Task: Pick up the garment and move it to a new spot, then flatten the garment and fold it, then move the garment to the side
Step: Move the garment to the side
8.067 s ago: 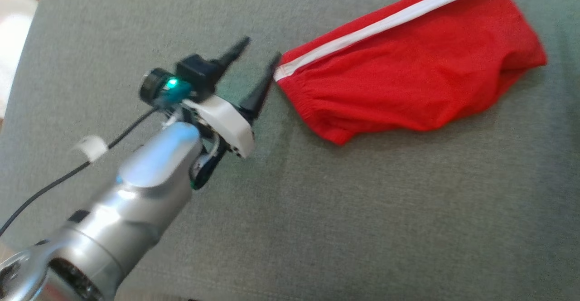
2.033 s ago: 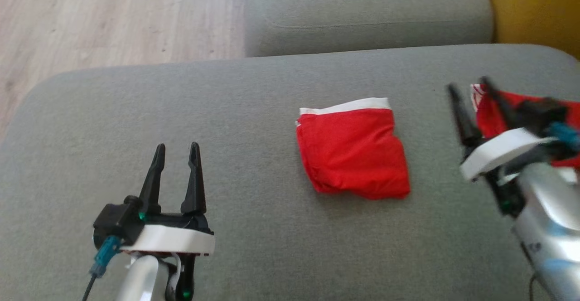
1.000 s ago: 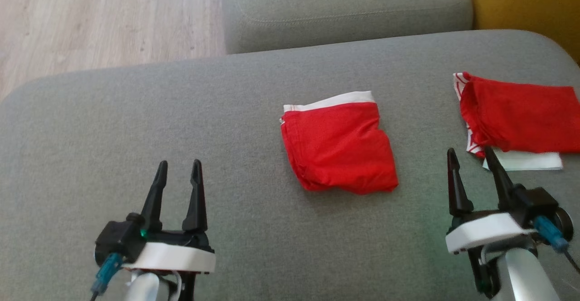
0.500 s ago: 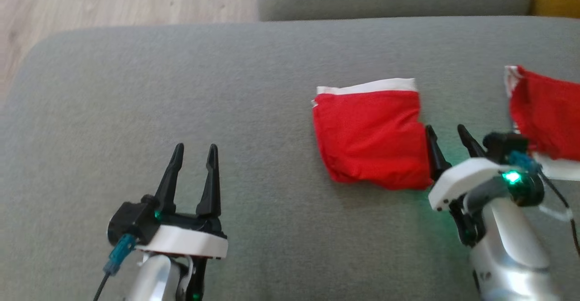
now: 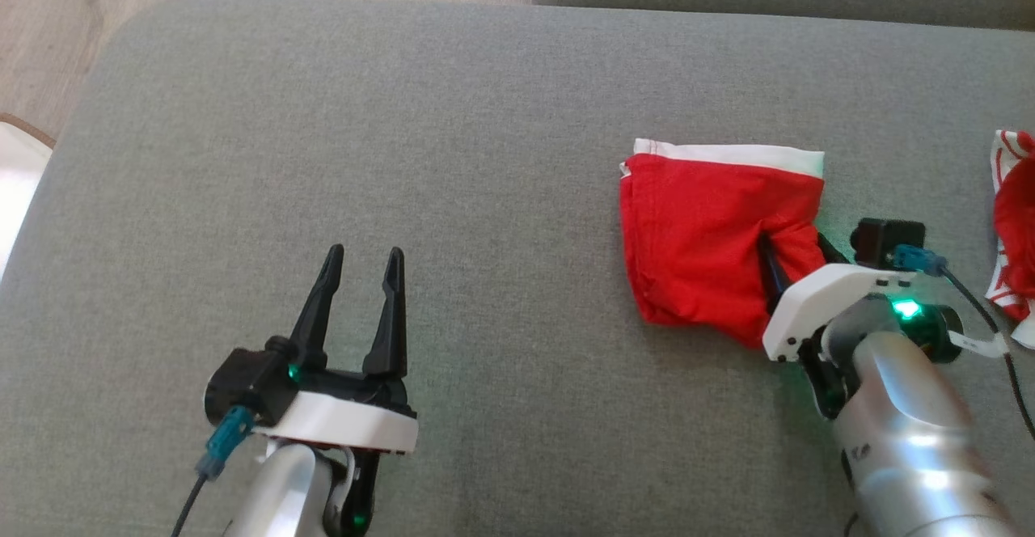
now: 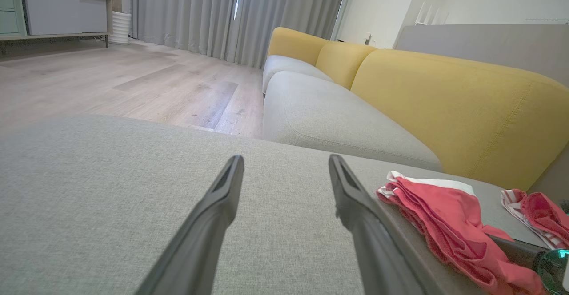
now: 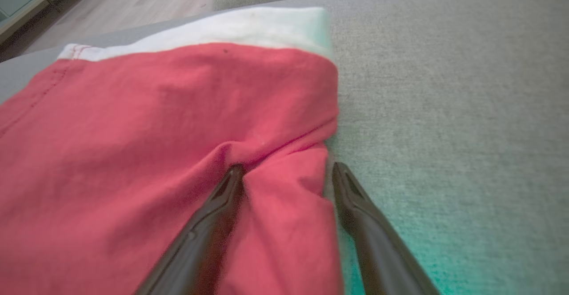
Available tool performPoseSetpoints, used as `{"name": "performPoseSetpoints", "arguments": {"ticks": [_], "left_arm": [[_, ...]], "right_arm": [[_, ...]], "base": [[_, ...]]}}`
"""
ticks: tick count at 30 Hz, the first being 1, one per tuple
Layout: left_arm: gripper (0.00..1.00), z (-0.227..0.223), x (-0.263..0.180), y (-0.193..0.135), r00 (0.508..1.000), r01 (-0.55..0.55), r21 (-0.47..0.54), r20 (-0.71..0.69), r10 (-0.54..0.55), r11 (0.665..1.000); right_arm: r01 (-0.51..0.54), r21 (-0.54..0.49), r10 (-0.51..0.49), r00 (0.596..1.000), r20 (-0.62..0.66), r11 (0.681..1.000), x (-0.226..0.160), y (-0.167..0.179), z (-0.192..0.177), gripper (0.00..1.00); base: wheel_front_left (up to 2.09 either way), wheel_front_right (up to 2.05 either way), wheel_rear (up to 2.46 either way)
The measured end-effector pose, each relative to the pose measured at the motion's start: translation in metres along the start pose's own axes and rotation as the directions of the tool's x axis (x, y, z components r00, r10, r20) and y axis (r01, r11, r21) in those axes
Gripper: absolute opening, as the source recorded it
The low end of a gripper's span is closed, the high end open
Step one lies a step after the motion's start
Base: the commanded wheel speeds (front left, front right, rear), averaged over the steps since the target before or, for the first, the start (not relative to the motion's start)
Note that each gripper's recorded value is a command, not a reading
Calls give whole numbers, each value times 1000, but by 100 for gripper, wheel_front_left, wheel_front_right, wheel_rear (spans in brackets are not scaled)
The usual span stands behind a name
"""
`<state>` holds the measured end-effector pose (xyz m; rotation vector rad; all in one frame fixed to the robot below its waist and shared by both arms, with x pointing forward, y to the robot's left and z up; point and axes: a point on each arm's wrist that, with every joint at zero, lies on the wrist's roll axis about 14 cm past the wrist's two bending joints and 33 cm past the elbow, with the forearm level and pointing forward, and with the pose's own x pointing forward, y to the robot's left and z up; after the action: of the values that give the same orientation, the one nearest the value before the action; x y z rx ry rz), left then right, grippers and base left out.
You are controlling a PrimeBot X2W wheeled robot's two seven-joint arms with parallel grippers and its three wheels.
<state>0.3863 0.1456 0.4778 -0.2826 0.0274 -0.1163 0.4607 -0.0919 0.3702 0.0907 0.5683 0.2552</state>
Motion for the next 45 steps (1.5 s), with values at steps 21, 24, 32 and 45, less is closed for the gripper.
{"name": "performPoseSetpoints", "arguments": {"ticks": [21, 24, 32, 45], "left_arm": [[100, 14, 11, -58, 986, 159, -19, 45, -158, 987], [100, 15, 13, -69, 981, 188, -22, 51, -187, 982], [100, -1, 24, -82, 974, 225, -43, 12, -224, 973], [100, -26, 64, -81, 969, 242, -69, -38, -244, 968]], "right_arm": [[70, -300, -14, 983, 184, 951, -46, -31, 44, 0], [93, -341, -33, 984, 178, 935, -58, -46, 47, 0], [215, -427, -168, 975, 146, 878, -88, -136, 63, 0], [352, -515, -352, 930, 102, 781, -98, -235, 97, 0]], "base": [[0, 0, 0], [0, 0, 0], [0, 0, 0], [0, 0, 0]]}}
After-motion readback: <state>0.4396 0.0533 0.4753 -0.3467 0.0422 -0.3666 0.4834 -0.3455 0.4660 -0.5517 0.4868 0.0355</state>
